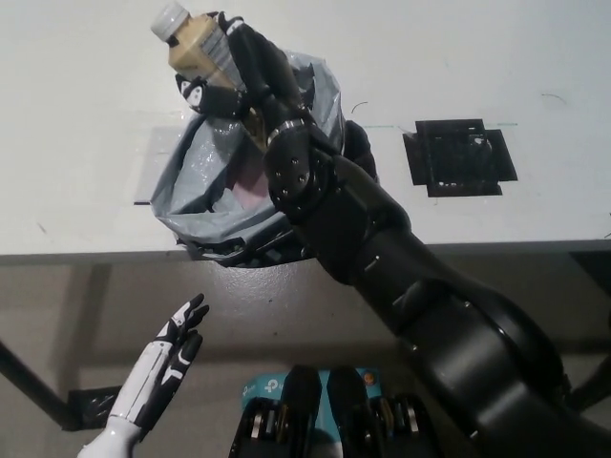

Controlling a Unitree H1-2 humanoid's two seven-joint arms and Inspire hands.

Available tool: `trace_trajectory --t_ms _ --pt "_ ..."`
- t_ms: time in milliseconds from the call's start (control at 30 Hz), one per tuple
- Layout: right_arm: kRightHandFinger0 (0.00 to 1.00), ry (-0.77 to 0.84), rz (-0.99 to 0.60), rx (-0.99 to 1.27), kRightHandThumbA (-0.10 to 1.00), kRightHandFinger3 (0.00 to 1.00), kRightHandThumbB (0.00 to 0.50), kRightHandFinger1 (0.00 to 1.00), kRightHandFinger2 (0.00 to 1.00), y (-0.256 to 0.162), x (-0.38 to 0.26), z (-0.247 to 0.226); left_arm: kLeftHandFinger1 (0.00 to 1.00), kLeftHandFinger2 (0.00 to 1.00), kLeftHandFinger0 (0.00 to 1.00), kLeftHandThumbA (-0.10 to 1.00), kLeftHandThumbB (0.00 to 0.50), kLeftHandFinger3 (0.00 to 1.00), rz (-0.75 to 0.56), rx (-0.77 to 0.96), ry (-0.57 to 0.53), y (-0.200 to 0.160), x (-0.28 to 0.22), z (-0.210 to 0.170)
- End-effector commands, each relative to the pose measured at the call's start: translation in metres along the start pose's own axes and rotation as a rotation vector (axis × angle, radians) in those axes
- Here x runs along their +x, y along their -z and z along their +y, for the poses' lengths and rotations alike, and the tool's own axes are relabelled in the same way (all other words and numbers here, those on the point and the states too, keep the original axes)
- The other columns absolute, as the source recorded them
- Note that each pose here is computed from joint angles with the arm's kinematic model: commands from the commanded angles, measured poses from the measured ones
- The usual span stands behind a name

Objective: Use the right hand to pick up a bottle of protein shake and place it into a plastic bag on the left side

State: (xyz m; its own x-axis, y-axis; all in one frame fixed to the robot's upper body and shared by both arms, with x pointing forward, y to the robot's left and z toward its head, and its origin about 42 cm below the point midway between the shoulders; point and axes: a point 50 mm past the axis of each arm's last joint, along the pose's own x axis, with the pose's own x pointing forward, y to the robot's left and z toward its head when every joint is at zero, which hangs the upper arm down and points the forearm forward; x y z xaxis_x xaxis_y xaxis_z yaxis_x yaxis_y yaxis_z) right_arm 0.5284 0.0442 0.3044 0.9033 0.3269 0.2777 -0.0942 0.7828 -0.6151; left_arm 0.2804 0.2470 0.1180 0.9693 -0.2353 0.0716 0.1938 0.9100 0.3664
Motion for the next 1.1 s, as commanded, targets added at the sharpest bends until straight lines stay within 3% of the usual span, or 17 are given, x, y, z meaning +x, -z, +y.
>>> trace_trajectory --t_ms 0,33,67,100,133,167,233,400,500,633,800,833,933,1067 --pt "0.05 0.035 -0.078 -0.07 0.04 0.8 0.179 0.38 0.71 -0.008 0.012 -0.025 1.0 1.0 1.0 1.0 0.184 1.0 -0.056 0.039 0.004 -0.013 0.007 0.008" --pt "0.08 0.013 -0.065 -0.093 0.13 0.77 0.171 0.39 0.69 -0.007 0.013 -0.026 1.0 1.0 1.0 1.0 0.185 1.0 -0.055 0.041 0.005 -0.013 0.007 0.008" --pt "0.57 -0.061 -0.048 -0.132 0.58 1.0 0.337 0.88 1.0 -0.003 0.015 -0.031 1.0 1.0 1.0 1.0 0.193 1.0 -0.054 0.043 0.008 -0.014 0.009 0.008" --pt "1.0 -0.145 -0.036 -0.163 0.71 1.0 0.38 1.0 1.0 0.001 0.017 -0.034 1.0 1.0 1.0 1.0 0.186 1.0 -0.054 0.044 0.01 -0.014 0.01 0.008" --pt "1.0 -0.188 -0.029 -0.178 0.74 1.0 0.375 1.0 1.0 0.003 0.017 -0.036 1.0 1.0 1.0 1.0 0.184 1.0 -0.055 0.045 0.011 -0.014 0.01 0.008" --pt "1.0 -0.235 -0.025 -0.222 0.86 1.0 0.444 1.0 1.0 0.004 0.018 -0.039 1.0 1.0 1.0 1.0 0.176 1.0 -0.055 0.052 0.013 -0.015 0.011 0.007" --pt "1.0 -0.26 -0.016 -0.228 0.87 1.0 0.483 1.0 1.0 0.005 0.018 -0.041 1.0 1.0 1.0 1.0 0.179 1.0 -0.053 0.053 0.014 -0.015 0.011 0.008" --pt "1.0 -0.273 -0.034 -0.23 0.91 1.0 0.465 1.0 1.0 0.005 0.018 -0.047 1.0 1.0 1.0 1.0 0.168 1.0 -0.06 0.048 0.013 -0.018 0.015 0.009" --pt "1.0 -0.276 -0.031 -0.203 1.0 1.0 0.443 1.0 1.0 0.006 0.017 -0.049 1.0 1.0 1.0 1.0 0.166 1.0 -0.065 0.052 0.014 -0.018 0.017 0.009" --pt "1.0 -0.242 -0.076 -0.126 1.0 1.0 0.376 1.0 1.0 -0.002 0.018 -0.059 1.0 1.0 1.0 1.0 0.168 1.0 -0.063 0.059 0.02 -0.019 0.019 0.009" --pt "1.0 -0.185 -0.173 -0.037 1.0 1.0 0.384 1.0 1.0 -0.024 0.02 -0.079 1.0 1.0 1.0 1.0 0.19 1.0 -0.055 0.056 0.021 -0.018 0.019 0.009" --pt "1.0 -0.151 -0.226 0.011 1.0 1.0 0.436 1.0 1.0 -0.035 0.02 -0.092 1.0 1.0 1.0 1.0 0.195 1.0 -0.054 0.054 0.024 -0.018 0.019 0.009" --pt "1.0 -0.083 -0.349 0.145 1.0 1.0 0.461 1.0 1.0 -0.064 0.013 -0.126 1.0 1.0 1.0 1.0 0.189 1.0 -0.057 0.047 0.034 -0.02 0.019 0.008" --pt "1.0 0.033 -0.542 0.254 1.0 1.0 0.396 1.0 1.0 -0.106 -0.019 -0.184 1.0 1.0 1.0 1.0 0.174 1.0 -0.08 0.053 0.026 -0.023 0.027 0.01"
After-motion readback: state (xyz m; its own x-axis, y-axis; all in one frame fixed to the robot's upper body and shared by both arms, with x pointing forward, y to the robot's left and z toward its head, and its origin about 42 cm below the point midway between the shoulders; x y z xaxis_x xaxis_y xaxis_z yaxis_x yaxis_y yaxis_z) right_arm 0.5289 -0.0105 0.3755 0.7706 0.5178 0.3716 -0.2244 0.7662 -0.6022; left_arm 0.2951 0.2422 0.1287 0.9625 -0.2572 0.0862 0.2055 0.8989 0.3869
